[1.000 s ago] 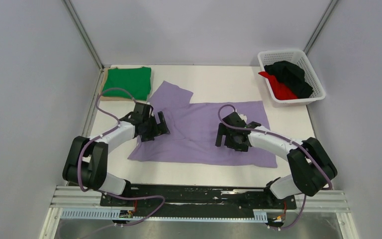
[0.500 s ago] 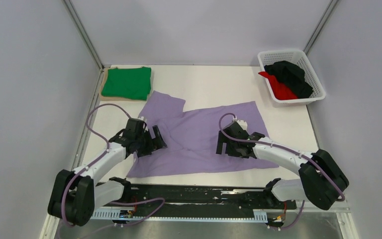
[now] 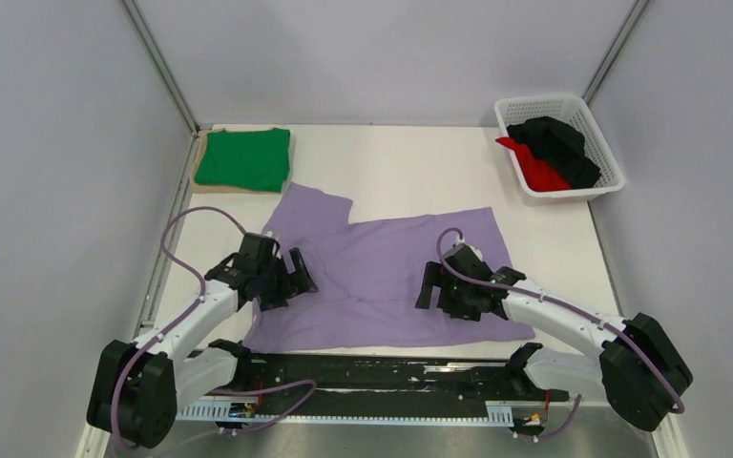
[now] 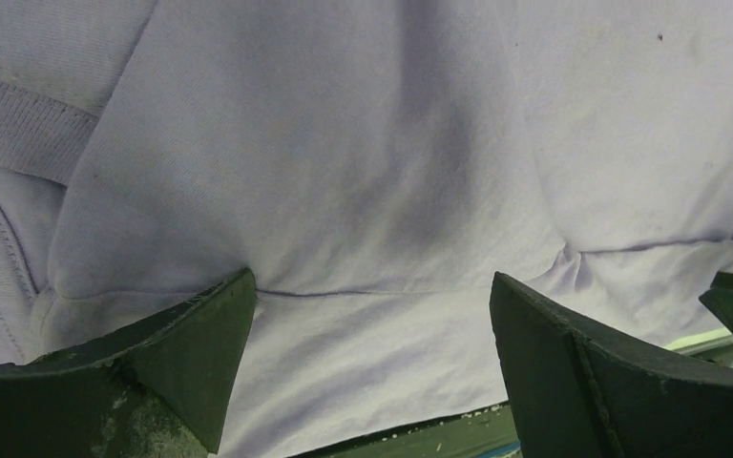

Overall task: Fold and stack the t-shirts
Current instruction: Fold the flattened tshirt in 1/3 of the way

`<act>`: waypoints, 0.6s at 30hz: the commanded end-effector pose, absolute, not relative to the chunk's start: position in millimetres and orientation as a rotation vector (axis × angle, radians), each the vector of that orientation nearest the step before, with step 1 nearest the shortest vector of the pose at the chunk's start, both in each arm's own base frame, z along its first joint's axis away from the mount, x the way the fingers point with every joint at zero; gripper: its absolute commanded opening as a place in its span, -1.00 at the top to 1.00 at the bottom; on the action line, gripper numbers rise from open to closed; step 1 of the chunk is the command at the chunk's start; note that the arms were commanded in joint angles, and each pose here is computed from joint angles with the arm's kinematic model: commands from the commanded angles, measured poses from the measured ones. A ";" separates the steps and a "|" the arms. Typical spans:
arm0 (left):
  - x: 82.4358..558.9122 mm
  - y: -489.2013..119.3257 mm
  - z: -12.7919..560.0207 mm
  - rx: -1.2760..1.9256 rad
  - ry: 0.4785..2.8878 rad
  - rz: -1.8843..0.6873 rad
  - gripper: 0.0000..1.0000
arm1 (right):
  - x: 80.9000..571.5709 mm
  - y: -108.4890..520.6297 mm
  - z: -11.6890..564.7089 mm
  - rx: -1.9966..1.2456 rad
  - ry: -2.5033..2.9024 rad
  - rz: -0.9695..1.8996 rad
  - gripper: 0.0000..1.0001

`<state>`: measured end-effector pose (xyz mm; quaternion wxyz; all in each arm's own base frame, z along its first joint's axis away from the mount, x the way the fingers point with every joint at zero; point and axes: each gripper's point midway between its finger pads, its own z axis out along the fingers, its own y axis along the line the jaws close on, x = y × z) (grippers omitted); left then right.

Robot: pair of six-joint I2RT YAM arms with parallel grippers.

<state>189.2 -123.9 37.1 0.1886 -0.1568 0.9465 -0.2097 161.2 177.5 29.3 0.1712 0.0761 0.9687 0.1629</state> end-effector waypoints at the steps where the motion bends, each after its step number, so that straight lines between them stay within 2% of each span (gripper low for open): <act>1: 208.1 -119.3 47.4 -0.429 2.618 -0.525 -1.00 | 125.7 169.9 15.4 0.315 2.894 0.445 -1.00; 4: 214.7 -121.2 56.5 -0.422 2.592 -0.535 -1.00 | 152.6 166.2 27.3 0.387 2.785 0.373 -1.00; 8: 237.9 -122.7 88.5 -0.383 2.497 -0.537 -1.00 | 191.5 178.5 68.6 0.451 2.619 0.426 -1.00; 11: 266.9 -120.8 127.3 -0.346 2.397 -0.497 -1.00 | 217.2 177.3 98.8 0.475 2.493 0.428 -1.00; 18: 351.6 -108.2 148.2 -0.323 2.361 -0.292 -1.00 | 280.0 126.7 135.1 0.587 2.292 0.354 -1.00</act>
